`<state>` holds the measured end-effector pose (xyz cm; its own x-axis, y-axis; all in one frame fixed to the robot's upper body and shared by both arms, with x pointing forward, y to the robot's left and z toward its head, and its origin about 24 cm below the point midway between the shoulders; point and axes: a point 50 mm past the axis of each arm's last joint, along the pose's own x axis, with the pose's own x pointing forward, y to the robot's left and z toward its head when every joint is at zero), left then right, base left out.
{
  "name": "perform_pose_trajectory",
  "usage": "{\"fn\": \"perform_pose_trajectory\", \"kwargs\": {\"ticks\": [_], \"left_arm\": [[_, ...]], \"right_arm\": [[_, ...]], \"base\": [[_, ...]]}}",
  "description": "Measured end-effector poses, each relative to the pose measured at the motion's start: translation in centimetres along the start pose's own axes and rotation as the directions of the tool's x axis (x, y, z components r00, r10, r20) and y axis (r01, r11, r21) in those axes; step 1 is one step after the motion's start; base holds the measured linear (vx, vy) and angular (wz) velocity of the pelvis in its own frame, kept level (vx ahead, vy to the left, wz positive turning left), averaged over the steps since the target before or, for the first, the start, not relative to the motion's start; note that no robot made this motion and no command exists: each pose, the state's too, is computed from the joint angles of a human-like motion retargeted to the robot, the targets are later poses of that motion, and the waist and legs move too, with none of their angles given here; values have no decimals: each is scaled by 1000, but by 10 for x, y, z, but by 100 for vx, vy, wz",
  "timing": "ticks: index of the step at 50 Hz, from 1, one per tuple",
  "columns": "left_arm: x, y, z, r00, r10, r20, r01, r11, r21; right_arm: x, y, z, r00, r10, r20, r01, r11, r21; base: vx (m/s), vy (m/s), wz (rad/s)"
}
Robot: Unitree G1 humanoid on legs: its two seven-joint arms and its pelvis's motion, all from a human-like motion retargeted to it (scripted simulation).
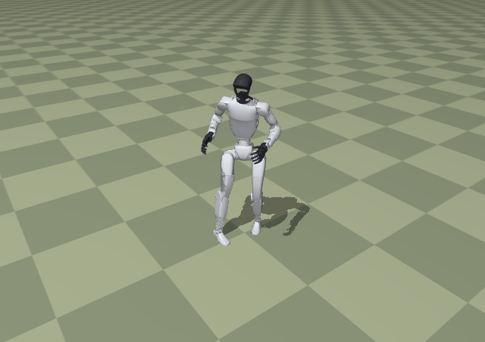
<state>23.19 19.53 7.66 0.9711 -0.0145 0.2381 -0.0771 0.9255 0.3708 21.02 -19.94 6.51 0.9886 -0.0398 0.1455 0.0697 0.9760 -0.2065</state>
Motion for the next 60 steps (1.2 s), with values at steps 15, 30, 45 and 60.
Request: {"fn": "perform_pose_trajectory", "kwargs": {"ticks": [15,30,45,60], "left_arm": [[55,3,92,906,-99,411,116,993,-17],[22,56,12,937,349,36,-330,912,-243],[-138,81,-31,857,287,-427,-380,913,-148],[107,-10,76,913,340,224,-289,930,-229]], "right_arm": [[10,8,13,991,89,95,-83,994,-65],[66,33,51,962,111,250,-84,989,-118],[-95,-71,-22,941,-5,-339,-82,966,-244],[98,31,42,952,-224,207,233,972,-20]], "base": [[-31,19,-169],[-51,-9,-126],[-31,-5,-6],[-29,6,36]]}}
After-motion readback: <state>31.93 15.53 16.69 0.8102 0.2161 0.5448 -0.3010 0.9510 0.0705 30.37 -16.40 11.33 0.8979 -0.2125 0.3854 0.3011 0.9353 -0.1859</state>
